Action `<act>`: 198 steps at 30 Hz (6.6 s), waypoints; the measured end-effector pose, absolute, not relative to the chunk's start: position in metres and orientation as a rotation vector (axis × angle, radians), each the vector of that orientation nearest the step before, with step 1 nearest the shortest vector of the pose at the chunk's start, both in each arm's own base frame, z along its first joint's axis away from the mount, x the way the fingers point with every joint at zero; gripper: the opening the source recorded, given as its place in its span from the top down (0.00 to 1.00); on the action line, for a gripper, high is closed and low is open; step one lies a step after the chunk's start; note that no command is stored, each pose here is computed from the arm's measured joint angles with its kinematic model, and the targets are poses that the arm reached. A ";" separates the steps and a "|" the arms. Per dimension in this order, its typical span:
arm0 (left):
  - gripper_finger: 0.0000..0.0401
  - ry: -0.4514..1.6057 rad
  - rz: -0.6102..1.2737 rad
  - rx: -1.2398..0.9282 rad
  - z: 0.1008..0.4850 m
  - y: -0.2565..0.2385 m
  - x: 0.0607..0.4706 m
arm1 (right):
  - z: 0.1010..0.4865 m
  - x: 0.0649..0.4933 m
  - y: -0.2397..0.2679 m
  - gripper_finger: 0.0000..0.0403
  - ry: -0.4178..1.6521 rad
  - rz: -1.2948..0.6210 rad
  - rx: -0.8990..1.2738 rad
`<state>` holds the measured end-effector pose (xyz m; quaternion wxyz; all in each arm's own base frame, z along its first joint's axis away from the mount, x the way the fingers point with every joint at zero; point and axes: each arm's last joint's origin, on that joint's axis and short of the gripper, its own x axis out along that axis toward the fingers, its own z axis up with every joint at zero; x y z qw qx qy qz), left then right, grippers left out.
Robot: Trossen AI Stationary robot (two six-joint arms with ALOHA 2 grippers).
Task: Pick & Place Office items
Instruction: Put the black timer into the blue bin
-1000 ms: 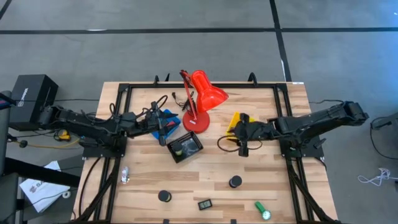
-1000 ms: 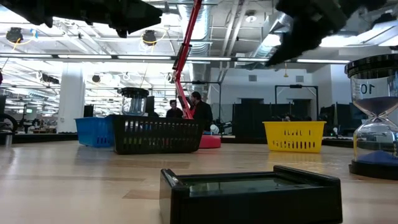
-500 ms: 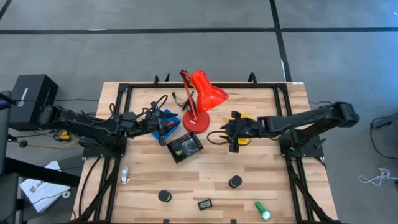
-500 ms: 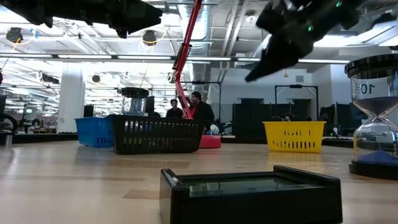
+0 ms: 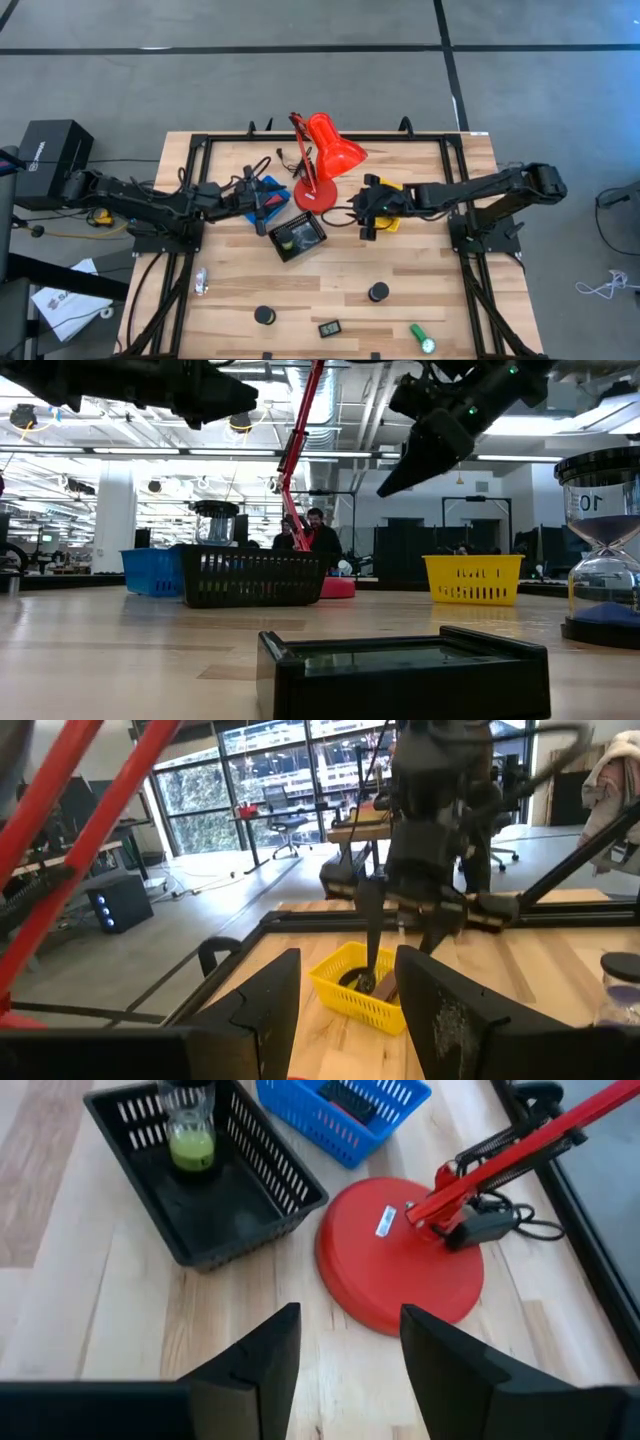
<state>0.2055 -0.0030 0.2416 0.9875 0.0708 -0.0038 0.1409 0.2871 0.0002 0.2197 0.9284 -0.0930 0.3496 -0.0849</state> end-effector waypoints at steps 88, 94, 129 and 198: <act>0.60 0.709 -0.180 -0.269 0.221 -0.226 0.350 | 0.240 0.261 0.182 0.61 0.360 0.182 0.065; 0.60 0.779 -0.137 -0.216 0.187 -0.232 0.354 | 0.241 0.257 0.189 0.61 0.353 0.195 0.060; 0.37 0.824 -0.148 -0.008 0.122 -0.251 0.357 | 0.240 0.270 0.168 0.61 0.352 0.153 -0.085; 0.84 0.873 -0.074 -0.032 0.117 -0.195 0.381 | 0.240 0.276 0.159 0.61 0.352 0.160 -0.133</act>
